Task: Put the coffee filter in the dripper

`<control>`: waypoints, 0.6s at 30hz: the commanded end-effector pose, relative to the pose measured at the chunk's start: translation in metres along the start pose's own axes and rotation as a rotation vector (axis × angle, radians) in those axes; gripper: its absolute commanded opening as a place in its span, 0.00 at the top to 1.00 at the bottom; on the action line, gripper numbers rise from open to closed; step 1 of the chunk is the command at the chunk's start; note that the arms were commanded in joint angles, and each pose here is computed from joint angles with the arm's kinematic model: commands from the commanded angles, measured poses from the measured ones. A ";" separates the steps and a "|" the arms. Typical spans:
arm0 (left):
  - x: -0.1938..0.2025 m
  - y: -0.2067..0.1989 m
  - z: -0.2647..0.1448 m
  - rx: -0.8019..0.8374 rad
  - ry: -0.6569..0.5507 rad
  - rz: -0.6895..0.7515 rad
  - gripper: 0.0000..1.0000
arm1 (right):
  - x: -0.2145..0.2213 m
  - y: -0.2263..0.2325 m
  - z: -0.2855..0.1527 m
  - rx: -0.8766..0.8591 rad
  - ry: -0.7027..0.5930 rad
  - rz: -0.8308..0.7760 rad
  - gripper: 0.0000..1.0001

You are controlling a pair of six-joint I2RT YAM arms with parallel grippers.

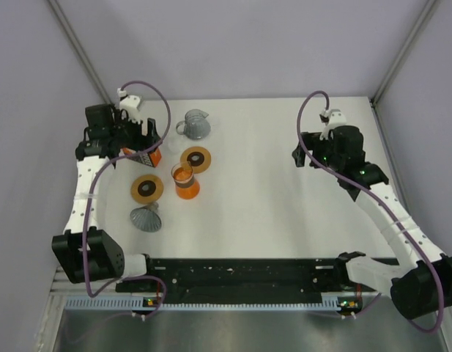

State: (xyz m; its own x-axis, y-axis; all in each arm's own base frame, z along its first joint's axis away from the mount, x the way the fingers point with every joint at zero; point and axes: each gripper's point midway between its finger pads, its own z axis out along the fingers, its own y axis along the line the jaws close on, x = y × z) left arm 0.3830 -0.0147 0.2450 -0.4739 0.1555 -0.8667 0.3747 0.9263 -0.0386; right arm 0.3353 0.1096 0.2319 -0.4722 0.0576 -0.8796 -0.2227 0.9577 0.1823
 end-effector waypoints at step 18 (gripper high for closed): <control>0.050 -0.072 0.013 0.231 0.358 0.175 0.26 | 0.015 0.024 -0.022 -0.070 0.150 -0.023 0.09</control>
State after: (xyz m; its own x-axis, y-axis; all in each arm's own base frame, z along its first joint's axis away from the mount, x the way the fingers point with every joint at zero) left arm 0.3489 -0.0816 0.2085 -0.6384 0.3691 -0.6755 0.5897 0.7985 -0.1211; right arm 0.3024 0.1192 0.2118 -0.6248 -0.0071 -0.7807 -0.2508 0.9488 0.1920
